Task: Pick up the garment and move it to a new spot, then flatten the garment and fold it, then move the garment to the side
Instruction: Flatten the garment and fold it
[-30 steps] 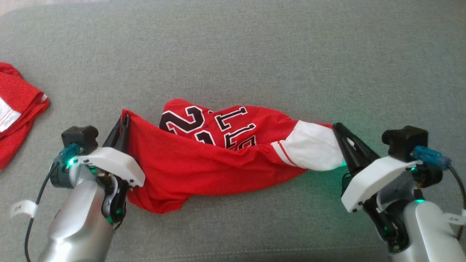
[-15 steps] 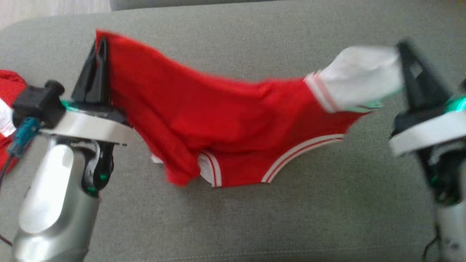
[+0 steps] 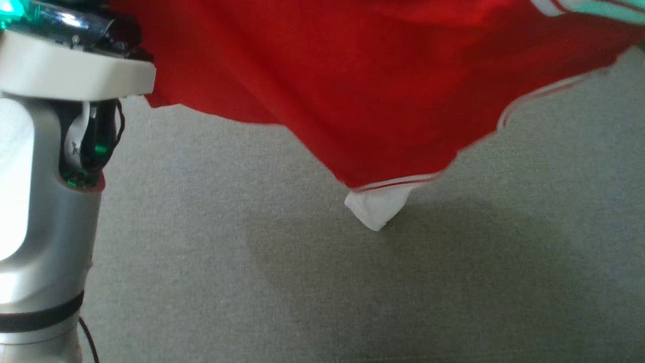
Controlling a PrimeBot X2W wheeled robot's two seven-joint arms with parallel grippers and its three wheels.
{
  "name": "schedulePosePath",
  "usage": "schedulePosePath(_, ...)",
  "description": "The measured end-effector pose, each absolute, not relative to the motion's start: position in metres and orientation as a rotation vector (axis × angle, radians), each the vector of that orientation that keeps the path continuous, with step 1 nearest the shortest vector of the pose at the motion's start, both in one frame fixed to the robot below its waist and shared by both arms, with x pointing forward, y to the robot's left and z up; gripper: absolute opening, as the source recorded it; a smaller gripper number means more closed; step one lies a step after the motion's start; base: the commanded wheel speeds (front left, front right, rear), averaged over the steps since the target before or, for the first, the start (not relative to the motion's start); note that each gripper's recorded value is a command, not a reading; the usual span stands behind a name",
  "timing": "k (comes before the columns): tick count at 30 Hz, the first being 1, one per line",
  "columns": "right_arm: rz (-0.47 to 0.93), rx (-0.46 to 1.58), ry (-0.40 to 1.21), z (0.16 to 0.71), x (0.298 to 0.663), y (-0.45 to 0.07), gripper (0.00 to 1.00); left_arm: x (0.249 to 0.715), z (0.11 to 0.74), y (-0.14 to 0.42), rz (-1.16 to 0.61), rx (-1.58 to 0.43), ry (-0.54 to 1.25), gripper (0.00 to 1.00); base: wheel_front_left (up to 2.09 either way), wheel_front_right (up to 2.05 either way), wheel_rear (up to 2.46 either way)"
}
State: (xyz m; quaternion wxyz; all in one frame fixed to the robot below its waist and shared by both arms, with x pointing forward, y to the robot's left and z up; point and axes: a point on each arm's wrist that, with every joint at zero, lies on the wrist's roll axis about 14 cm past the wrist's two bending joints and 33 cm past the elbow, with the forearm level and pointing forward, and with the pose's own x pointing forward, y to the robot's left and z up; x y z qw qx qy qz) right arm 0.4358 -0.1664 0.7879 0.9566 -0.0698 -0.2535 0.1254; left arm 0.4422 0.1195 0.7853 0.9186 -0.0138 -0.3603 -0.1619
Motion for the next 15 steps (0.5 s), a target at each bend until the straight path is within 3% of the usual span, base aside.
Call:
schedulePosePath(7,0.251,-0.125,-0.494,0.798,0.434,-0.173,0.0,0.44,0.789,0.11,-0.355,-0.025,-0.718,0.0,0.0,0.0,0.0)
schedulePosePath(15,0.272,-0.089,-0.398,0.783,0.48,-0.168,0.0,0.488,0.754,0.11,-0.346,-0.025,-0.581,0.0,0.0,0.0,0.0)
